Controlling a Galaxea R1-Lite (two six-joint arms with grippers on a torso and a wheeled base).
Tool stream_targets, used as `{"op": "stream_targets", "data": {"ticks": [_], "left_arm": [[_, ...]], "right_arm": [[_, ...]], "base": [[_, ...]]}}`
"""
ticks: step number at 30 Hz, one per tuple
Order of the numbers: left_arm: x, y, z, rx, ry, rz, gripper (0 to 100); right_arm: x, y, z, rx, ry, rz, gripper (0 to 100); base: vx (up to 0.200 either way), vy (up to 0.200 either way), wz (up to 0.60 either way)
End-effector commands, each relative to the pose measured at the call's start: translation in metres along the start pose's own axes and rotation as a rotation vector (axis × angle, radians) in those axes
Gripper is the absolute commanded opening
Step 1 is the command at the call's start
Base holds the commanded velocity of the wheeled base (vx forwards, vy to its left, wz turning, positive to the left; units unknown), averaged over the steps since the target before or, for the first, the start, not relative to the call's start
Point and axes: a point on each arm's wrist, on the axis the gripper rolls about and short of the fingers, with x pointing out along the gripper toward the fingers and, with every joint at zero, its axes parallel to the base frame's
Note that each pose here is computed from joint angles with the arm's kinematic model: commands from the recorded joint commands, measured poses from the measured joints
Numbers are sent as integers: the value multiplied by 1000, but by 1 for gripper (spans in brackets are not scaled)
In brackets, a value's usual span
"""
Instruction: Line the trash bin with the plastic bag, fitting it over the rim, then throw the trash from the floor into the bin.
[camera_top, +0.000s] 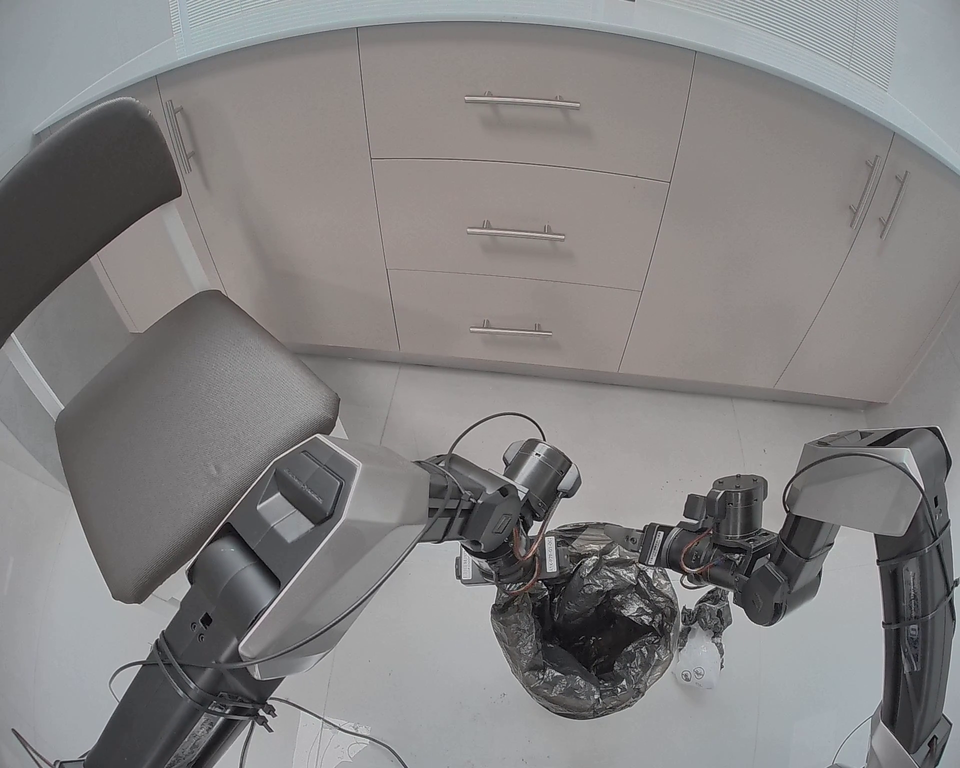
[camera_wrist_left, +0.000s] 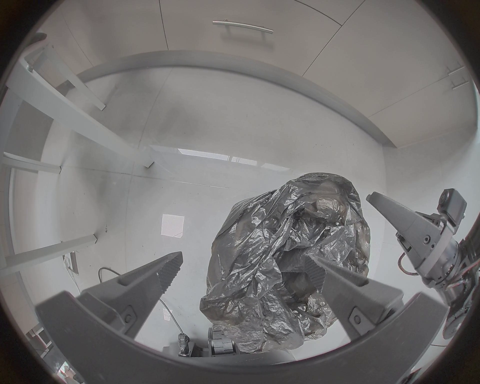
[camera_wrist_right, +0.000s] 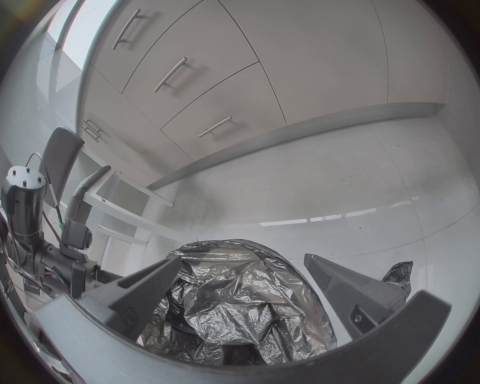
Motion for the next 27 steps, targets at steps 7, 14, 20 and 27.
{"op": "stream_targets", "data": {"ticks": [7,14,20,27], "left_arm": [[23,13,-6,-15,39,43,100],[21,12,-5,-28,30,42,100],[18,11,-4,-46,28,36,100],[3,0,-10,-1,51,44,100]], "right_arm": [[1,1,1,-1,-4,6,100],[1,1,0,-4,-22,12,100],[1,1,1,-5,-26,13,100],[0,1,1,-5,-26,13,100]], "base": [[0,0,0],[0,0,0],[0,0,0],[0,0,0]]}}
